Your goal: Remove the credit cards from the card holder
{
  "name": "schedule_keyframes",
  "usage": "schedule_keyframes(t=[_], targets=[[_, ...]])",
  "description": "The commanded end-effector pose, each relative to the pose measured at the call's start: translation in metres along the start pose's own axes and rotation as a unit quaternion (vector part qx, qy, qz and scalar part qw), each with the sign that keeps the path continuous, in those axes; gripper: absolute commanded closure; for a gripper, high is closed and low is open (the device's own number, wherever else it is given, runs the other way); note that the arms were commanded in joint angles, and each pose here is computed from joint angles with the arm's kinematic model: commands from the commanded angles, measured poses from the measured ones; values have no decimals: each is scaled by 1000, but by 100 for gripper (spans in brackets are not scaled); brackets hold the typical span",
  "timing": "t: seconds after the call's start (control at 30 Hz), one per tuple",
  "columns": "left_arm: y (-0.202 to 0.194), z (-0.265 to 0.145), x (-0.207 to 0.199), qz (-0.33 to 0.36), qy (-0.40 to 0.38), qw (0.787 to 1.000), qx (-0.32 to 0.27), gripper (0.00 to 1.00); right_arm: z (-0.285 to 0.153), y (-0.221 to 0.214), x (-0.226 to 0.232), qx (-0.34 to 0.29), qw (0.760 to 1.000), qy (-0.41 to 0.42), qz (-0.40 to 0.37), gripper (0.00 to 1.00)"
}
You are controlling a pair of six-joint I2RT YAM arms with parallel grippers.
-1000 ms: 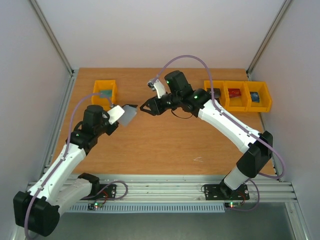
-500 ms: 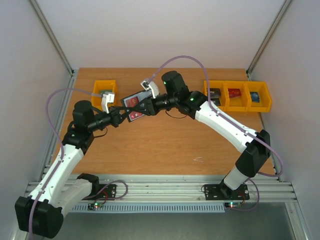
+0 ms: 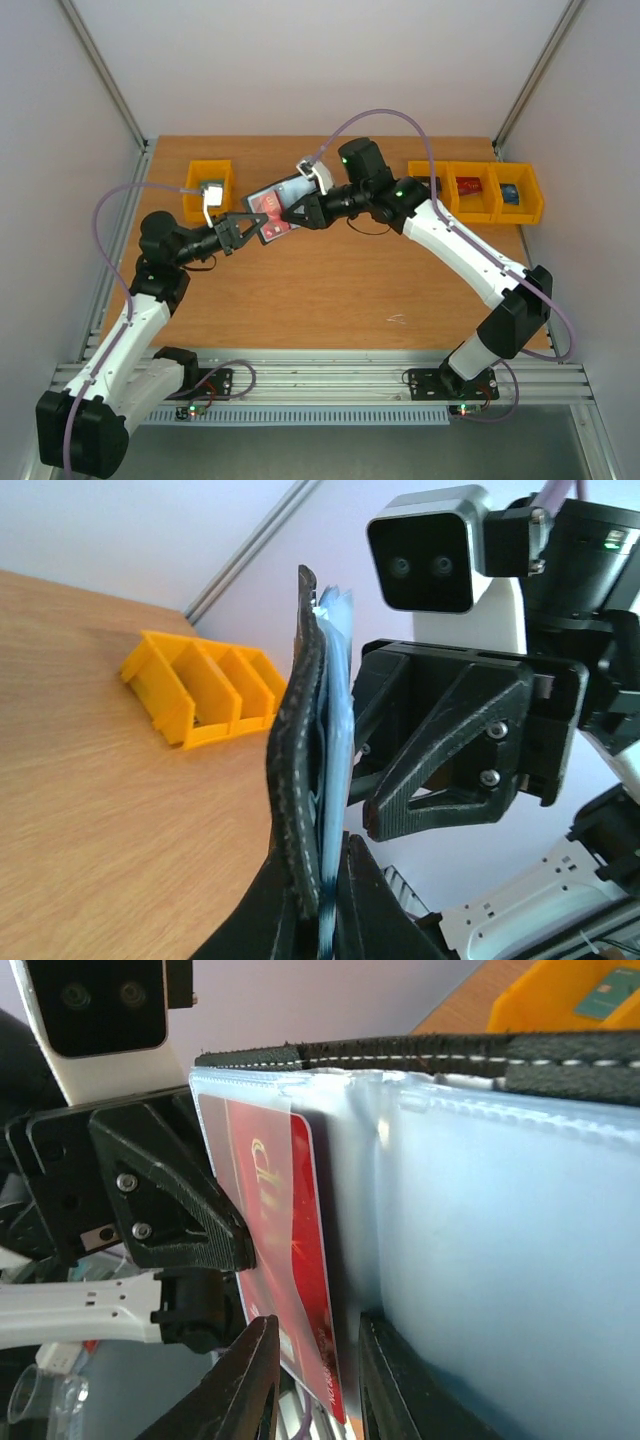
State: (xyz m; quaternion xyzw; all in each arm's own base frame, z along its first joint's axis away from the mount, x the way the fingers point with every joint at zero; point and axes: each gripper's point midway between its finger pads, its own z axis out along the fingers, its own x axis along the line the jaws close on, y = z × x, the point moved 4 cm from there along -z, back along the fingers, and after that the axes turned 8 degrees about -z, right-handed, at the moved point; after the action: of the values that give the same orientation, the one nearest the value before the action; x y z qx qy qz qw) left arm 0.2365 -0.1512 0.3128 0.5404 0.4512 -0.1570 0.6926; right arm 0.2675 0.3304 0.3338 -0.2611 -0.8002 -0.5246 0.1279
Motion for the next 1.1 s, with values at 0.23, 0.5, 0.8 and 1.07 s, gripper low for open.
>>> schedule_keyframes(t=[0.23, 0.5, 0.8, 1.07], targets=[[4, -11, -64, 123, -128, 984, 9, 100, -13, 12, 36, -6, 994, 104, -30, 98], [1, -11, -67, 121, -137, 983, 20, 100, -17, 18, 43, -17, 992, 122, -40, 98], [-8, -8, -79, 139, -166, 975, 46, 100, -4, 24, 32, -31, 997, 49, -59, 95], [-11, -7, -77, 135, -165, 976, 48, 100, -3, 31, 52, -38, 989, 118, -75, 85]])
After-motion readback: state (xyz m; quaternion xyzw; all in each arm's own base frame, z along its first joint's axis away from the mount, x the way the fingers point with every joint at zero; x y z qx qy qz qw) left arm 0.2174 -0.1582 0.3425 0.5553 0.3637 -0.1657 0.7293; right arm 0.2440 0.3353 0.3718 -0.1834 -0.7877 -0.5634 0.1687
